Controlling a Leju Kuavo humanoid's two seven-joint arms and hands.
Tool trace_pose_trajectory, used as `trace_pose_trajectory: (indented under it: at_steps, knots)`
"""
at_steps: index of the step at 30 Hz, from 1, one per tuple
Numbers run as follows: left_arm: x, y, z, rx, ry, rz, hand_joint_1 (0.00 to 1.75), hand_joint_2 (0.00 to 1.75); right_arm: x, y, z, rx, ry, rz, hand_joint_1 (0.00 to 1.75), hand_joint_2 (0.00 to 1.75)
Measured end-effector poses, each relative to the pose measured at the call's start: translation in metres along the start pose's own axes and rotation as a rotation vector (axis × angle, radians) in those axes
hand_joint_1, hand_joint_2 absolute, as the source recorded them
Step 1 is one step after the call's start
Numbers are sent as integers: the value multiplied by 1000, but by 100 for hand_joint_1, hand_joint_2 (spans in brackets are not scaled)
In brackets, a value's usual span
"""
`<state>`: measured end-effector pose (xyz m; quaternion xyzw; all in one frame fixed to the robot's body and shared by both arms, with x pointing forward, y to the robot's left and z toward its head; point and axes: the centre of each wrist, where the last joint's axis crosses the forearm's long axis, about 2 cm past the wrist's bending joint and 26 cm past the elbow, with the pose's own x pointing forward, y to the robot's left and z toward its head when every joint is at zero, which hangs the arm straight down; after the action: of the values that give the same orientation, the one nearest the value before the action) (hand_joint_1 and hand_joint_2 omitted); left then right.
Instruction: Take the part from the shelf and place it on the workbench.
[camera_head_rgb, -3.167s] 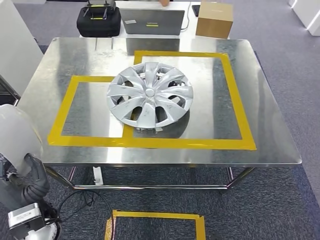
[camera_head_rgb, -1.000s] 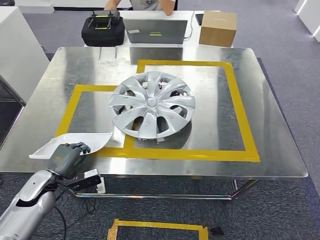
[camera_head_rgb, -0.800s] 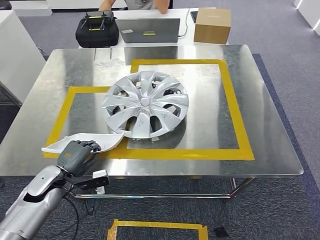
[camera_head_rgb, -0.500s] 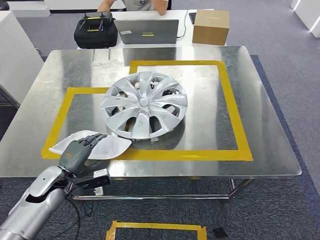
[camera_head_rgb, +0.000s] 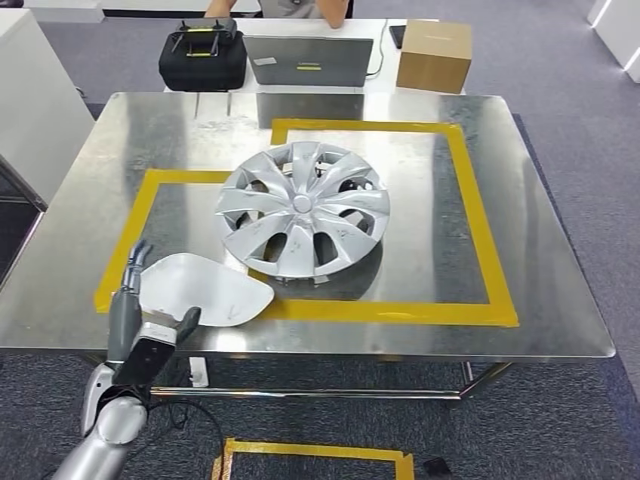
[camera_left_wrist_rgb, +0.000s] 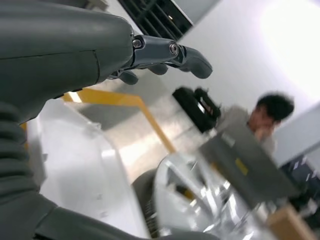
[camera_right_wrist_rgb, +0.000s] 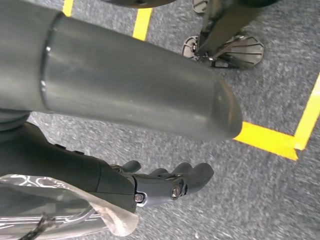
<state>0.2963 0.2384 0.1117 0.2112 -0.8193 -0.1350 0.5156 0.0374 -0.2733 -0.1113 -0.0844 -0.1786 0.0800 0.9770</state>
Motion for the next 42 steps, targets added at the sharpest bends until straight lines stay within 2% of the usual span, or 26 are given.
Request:
trace_pose_trajectory:
  at_steps: [10,25,33,42]
  knots:
    - [17,9,10,298,14,161,0,0,0,8,2,-5,5,-5,0,0]
    - [27,12,13,390,16,225,0,0,2,14,3,0,6,-12,0,0]
    - [36,16,31,531,40,313,0,0,1,15,4,-14,29,-35,0,0]
    - [44,23,47,561,35,320,0,0,0,16,4,-20,36,-54,0,0]
